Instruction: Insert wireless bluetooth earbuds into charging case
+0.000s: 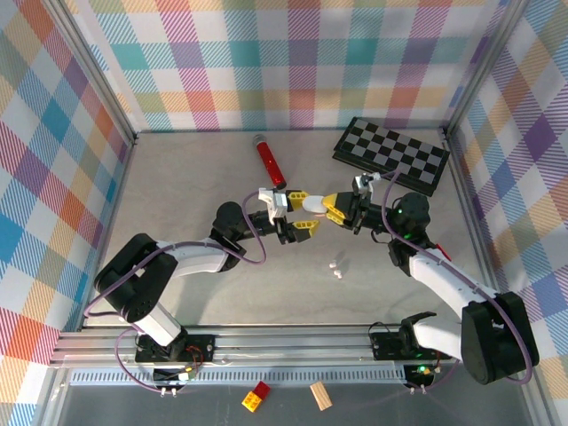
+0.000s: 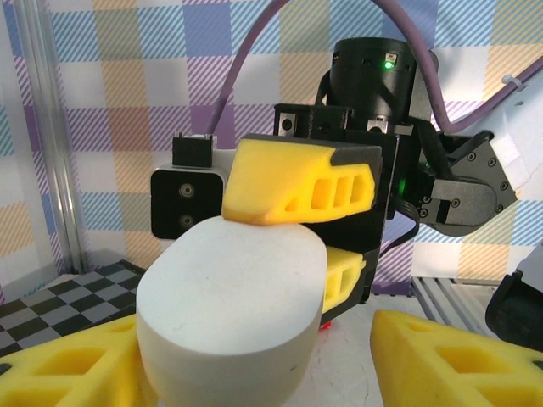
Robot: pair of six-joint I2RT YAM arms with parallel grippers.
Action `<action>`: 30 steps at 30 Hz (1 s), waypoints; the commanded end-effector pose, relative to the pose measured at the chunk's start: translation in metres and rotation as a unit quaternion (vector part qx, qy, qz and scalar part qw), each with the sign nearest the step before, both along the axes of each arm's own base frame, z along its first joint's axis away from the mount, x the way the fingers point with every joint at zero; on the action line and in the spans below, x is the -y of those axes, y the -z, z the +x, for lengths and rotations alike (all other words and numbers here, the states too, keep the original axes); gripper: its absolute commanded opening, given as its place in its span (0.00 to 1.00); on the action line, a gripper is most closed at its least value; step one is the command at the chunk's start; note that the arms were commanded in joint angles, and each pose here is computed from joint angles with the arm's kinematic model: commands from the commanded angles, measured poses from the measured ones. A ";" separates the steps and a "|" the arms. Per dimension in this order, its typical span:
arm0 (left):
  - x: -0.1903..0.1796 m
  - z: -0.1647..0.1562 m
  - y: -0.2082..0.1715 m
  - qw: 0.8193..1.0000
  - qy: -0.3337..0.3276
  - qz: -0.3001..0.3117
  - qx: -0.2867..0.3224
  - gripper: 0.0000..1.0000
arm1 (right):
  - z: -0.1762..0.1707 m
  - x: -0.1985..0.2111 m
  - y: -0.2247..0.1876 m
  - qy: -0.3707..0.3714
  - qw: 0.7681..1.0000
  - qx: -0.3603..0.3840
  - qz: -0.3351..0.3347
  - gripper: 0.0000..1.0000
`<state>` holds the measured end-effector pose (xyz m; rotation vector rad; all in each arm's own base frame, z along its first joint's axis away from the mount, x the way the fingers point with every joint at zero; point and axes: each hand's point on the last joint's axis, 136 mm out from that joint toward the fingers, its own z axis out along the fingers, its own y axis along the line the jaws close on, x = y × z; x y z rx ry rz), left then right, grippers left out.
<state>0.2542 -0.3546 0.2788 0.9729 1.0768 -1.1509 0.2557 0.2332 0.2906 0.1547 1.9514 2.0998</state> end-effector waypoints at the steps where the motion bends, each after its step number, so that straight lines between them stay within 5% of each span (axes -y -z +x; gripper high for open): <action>1: 0.004 -0.007 -0.016 0.999 0.015 -0.017 0.042 0.62 | 0.000 -0.002 -0.022 -0.002 0.999 0.036 0.016 0.15; 16: 0.002 -0.009 -0.022 0.999 0.015 -0.021 0.044 0.51 | 0.000 -0.006 -0.013 -0.007 1.000 0.025 0.009 0.16; 22: 0.002 -0.010 -0.021 0.999 0.017 -0.020 0.042 0.39 | 0.000 -0.005 -0.013 -0.007 1.000 0.025 0.009 0.16; 30: 0.002 -0.012 -0.023 0.999 0.022 -0.021 0.042 0.42 | 0.001 -0.006 -0.006 -0.007 1.000 0.016 0.002 0.16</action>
